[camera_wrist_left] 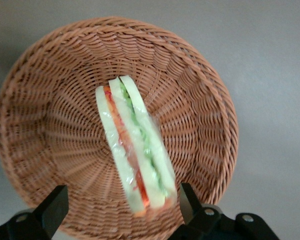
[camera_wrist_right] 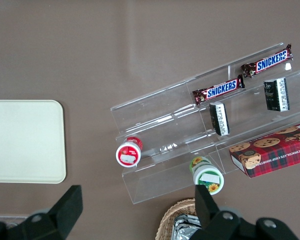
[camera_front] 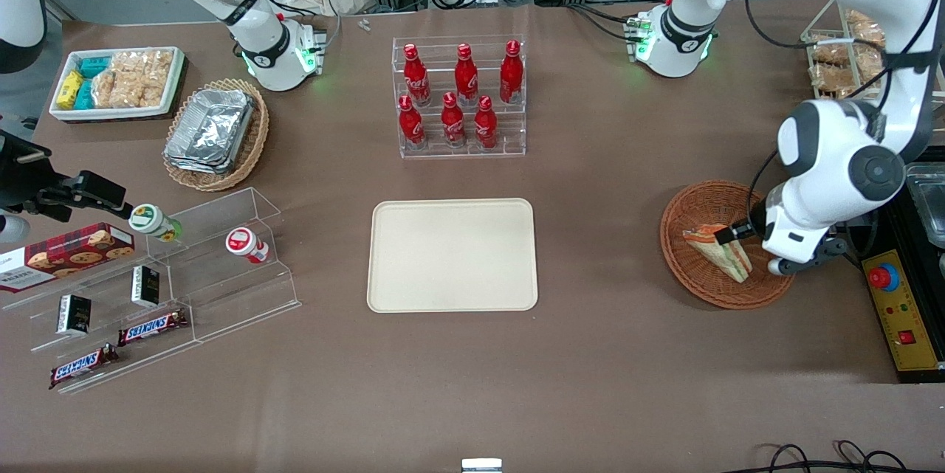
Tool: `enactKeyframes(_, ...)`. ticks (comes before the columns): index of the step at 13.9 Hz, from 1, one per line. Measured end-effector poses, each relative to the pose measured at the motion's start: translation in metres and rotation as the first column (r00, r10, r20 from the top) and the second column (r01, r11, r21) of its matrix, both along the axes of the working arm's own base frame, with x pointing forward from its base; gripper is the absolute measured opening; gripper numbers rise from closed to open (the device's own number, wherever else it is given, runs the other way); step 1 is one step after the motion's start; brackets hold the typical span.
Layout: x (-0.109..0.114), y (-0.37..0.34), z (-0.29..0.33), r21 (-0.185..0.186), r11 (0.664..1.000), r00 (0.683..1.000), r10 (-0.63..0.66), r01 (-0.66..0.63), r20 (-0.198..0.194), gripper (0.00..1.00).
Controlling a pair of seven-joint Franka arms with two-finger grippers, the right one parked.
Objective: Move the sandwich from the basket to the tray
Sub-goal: 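Lower the open left gripper around the sandwich and close it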
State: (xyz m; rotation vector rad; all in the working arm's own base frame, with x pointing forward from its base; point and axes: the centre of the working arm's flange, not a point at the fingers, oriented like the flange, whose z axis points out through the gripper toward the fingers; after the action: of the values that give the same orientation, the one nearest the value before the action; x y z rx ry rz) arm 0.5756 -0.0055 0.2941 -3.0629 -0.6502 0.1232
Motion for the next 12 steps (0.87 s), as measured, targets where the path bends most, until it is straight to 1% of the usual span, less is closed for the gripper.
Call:
enactKeyframes(2, 0.003, 0.000, -0.022, 0.011, 0.999, 0.999, 0.052, -0.052, 0.006, 0.99)
enactKeyframes(4, 0.005, 0.000, -0.037, 0.018, 0.997, 0.997, 0.078, -0.078, 0.009, 0.99)
enactKeyframes(6, 0.005, 0.000, -0.046, 0.017, 0.996, 0.996, 0.086, -0.086, 0.001, 0.98)
enactKeyframes(7, 0.004, 0.000, -0.049, 0.017, 0.996, 0.996, 0.091, -0.091, -0.003, 0.96)
enactKeyframes(8, 0.004, 0.000, -0.052, 0.018, 0.995, 0.995, 0.101, -0.100, -0.006, 0.96)
enactKeyframes(9, 0.004, 0.000, -0.053, 0.019, 0.994, 0.994, 0.111, -0.111, -0.008, 0.89)
enactKeyframes(12, 0.006, 0.000, -0.052, 0.020, 0.993, 0.993, 0.120, -0.120, -0.003, 0.53)
